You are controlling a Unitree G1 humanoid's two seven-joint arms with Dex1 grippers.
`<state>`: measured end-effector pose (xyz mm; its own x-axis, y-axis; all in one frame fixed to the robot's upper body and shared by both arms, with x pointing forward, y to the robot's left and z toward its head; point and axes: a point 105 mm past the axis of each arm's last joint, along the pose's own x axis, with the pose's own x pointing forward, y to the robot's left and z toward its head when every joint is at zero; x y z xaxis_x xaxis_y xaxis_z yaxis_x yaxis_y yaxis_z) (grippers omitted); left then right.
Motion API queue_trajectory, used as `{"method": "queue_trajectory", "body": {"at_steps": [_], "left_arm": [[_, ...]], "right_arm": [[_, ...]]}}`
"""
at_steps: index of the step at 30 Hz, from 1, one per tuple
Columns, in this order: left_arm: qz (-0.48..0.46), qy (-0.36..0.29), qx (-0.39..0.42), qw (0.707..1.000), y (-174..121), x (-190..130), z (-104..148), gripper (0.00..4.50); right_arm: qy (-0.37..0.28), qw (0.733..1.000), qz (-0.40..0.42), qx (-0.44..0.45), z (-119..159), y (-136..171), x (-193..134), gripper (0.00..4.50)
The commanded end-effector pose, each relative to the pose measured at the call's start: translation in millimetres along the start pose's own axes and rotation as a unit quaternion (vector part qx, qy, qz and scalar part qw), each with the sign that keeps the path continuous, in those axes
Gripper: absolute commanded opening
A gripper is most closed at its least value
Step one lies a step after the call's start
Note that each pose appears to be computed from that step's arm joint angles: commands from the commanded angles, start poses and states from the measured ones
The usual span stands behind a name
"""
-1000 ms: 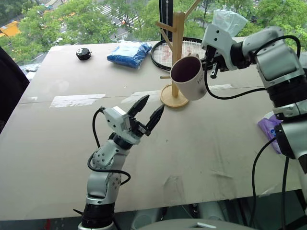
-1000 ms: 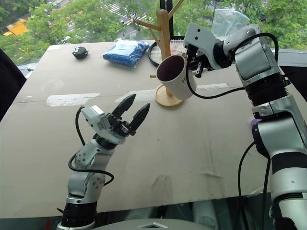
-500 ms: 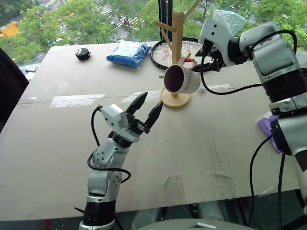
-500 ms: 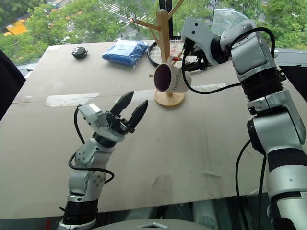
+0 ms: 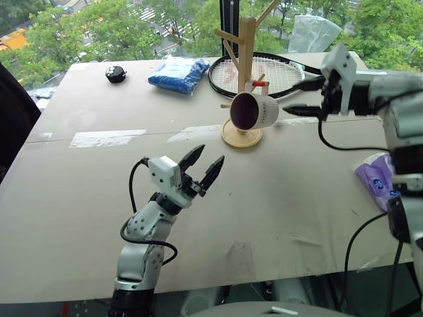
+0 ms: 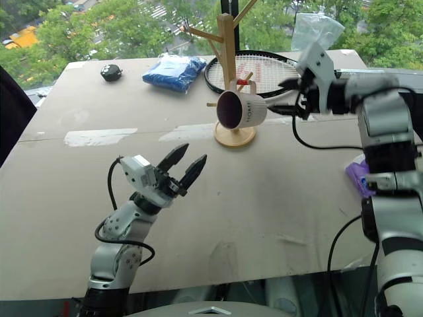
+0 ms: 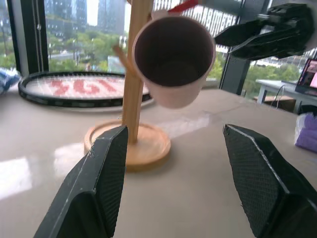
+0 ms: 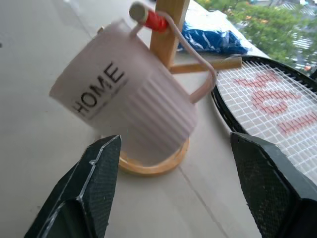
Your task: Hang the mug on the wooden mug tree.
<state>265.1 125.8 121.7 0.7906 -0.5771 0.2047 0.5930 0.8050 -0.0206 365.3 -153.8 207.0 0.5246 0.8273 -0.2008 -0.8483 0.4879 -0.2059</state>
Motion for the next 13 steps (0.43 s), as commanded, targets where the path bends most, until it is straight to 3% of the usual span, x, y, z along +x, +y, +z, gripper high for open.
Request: {"method": "queue_trajectory", "body": {"at_steps": [1, 3, 6, 13], "left_arm": [[-0.014, 0.03, 0.02, 0.999, -8, -9, -2, 3.14], [-0.008, 0.066, 0.027, 0.997, -6, -20, -13, 3.14], [0.007, 0.12, 0.038, 0.992, 1, -43, -30, 3.14], [0.001, 0.156, 0.047, 0.987, -1, -59, -36, 3.14]], "right_arm": [[-0.069, 0.997, -0.029, 0.031, -6, 20, -9, 4.03], [-0.091, 0.99, -0.043, 0.097, -33, 36, -14, 4.45], [-0.086, 0.986, -0.075, 0.119, -68, 68, -19, 4.45], [-0.052, 0.987, -0.096, 0.116, -102, 114, -18, 4.45]]}}
